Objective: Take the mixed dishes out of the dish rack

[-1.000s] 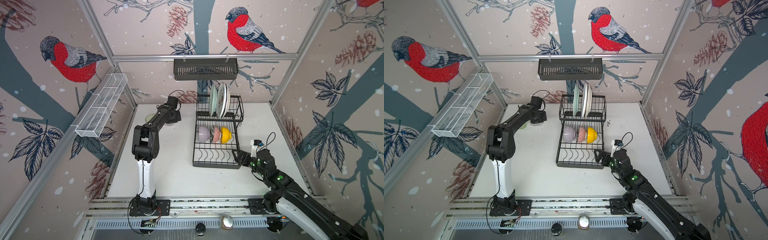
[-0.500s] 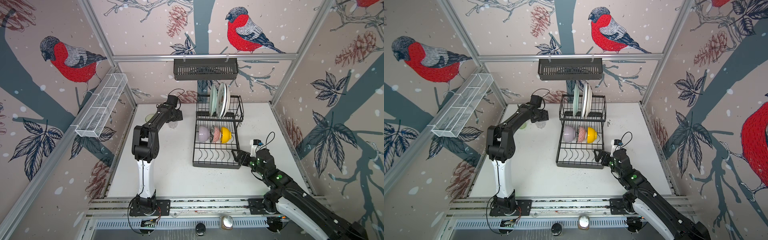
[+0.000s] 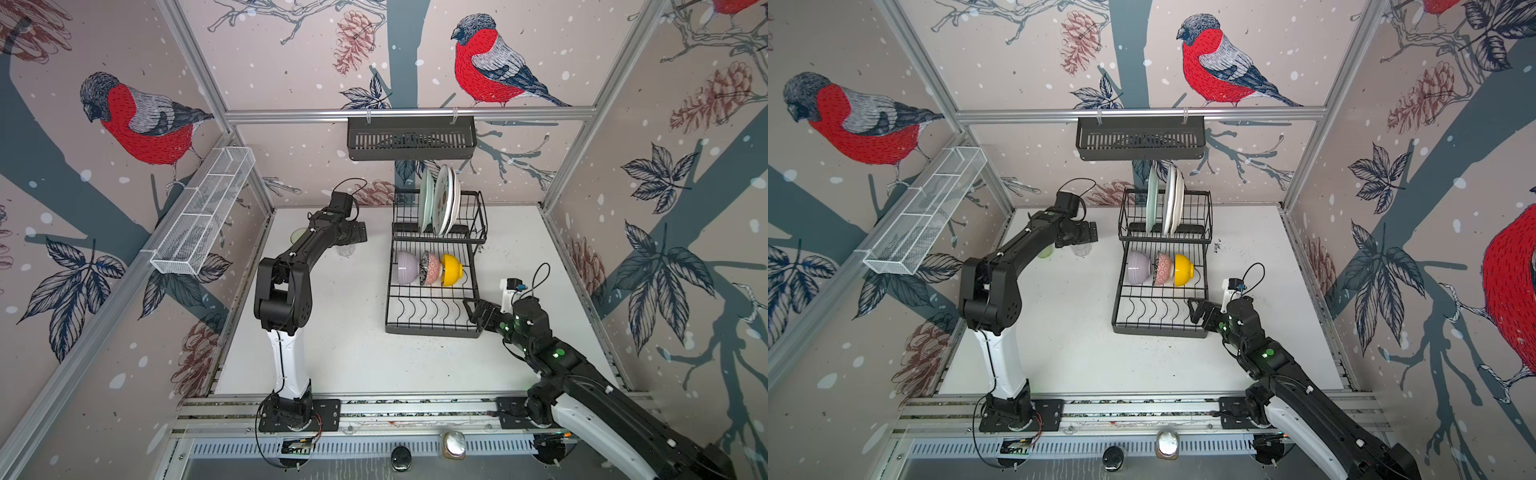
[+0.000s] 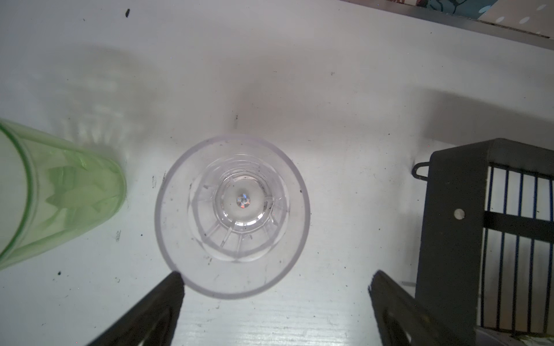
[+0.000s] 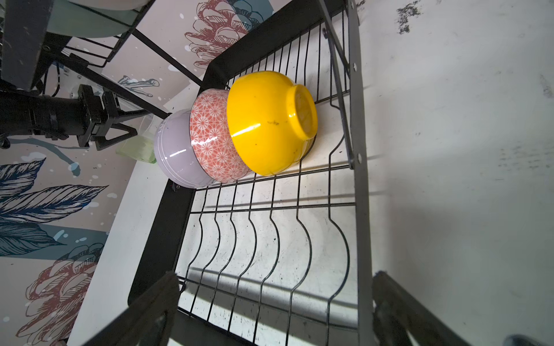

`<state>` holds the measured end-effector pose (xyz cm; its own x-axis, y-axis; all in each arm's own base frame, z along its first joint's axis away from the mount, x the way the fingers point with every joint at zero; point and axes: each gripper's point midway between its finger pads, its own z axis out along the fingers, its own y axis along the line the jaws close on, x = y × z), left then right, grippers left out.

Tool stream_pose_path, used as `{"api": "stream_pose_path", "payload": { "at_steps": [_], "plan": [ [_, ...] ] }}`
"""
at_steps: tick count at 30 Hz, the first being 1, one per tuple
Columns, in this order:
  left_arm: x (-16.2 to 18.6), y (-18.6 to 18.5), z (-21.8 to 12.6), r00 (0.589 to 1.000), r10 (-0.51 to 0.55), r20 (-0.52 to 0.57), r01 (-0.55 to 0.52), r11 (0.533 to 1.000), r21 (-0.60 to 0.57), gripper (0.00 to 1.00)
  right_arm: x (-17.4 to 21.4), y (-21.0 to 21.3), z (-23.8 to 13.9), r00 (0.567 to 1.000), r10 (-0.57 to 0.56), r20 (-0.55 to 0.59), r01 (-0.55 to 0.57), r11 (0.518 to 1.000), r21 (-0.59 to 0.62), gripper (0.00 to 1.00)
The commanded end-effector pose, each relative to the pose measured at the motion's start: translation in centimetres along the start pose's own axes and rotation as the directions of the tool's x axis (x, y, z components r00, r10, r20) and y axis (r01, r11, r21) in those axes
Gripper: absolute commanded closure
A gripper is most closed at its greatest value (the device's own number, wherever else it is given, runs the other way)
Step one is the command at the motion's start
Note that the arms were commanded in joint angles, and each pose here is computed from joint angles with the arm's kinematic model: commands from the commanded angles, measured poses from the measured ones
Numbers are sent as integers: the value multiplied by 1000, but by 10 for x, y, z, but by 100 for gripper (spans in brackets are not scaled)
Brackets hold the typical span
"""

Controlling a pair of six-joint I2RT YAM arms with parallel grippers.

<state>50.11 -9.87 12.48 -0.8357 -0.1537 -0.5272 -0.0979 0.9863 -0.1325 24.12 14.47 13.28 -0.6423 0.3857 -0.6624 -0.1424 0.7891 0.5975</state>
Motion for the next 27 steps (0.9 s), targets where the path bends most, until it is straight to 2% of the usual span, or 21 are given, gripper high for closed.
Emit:
{"api": "stream_pose_path", "payload": {
  "at_steps": [1, 12, 19, 21, 27],
  "plan": [
    [-8, -3, -14, 997, 14, 75, -14, 1000, 4, 3, -7, 6, -1, 1000, -12, 17, 12, 1000, -10, 1],
    [12, -6, -73, 961, -23, 276, 13, 999, 38, 3, -7, 17, 3, 999, -39, -32, 38, 999, -34, 0],
    [28, -17, -111, 927, -62, 369, 13, 991, 133, 3, -9, 21, 13, 997, -47, -61, 46, 999, -30, 0],
    [35, -23, -120, 919, -88, 383, 13, 981, 194, 3, -11, 23, 16, 996, -55, -63, 53, 998, -30, 0],
    [74, -33, -121, 931, -110, 348, -3, 951, 311, 3, -24, 30, 23, 996, -69, -55, 68, 998, -17, 0]
  ]
}}
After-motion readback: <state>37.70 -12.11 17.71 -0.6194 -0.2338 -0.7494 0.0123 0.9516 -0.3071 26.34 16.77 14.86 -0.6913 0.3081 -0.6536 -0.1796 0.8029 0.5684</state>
